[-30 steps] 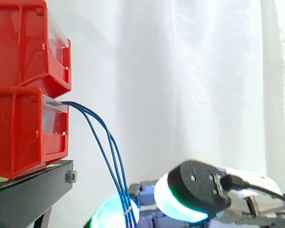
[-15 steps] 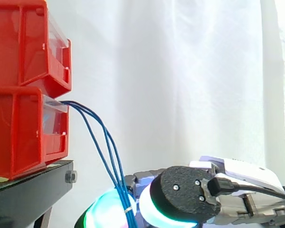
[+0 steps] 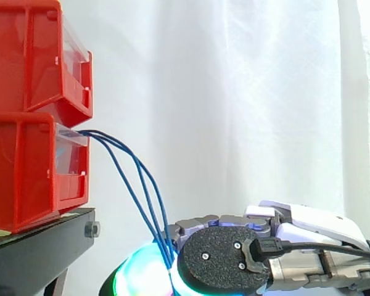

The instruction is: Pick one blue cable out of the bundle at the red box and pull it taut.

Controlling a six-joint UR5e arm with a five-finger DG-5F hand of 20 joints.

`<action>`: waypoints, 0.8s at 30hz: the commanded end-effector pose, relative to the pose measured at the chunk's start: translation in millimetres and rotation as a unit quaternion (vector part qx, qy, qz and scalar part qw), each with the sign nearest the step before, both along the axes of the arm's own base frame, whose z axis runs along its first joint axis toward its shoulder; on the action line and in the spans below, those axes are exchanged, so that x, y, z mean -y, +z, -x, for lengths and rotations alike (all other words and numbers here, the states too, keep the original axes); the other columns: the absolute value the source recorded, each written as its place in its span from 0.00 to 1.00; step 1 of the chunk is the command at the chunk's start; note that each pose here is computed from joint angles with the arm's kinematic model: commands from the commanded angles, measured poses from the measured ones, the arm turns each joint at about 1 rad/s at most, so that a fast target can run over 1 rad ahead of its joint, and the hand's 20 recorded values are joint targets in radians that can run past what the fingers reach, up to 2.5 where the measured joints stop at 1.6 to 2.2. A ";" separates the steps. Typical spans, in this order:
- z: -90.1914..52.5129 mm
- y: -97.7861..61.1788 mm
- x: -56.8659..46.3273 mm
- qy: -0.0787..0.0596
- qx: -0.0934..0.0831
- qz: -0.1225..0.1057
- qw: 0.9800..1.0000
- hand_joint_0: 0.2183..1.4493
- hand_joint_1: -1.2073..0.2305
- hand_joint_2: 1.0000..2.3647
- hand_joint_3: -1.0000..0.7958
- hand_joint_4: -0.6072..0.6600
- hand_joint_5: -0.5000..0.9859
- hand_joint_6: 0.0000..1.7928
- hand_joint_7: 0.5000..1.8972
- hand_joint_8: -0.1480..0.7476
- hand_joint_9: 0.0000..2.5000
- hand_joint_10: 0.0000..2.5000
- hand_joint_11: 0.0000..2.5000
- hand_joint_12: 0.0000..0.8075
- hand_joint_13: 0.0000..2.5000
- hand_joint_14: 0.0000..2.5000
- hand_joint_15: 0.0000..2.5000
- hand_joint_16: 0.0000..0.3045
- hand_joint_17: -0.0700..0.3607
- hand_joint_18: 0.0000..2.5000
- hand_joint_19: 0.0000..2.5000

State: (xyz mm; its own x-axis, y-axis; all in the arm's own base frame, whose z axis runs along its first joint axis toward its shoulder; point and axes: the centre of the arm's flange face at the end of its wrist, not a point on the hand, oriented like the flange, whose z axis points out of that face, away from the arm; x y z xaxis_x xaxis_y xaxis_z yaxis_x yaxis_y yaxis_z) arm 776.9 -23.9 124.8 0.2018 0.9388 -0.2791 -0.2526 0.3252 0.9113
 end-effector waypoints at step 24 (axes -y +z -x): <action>12.5 18.8 20.1 0.015 -0.059 -0.037 0.997 0.34 0.21 0.02 0.54 0.57 0.23 0.50 0.26 0.52 0.23 0.00 0.10 0.48 0.08 0.00 0.01 0.20 0.49 0.11 0.02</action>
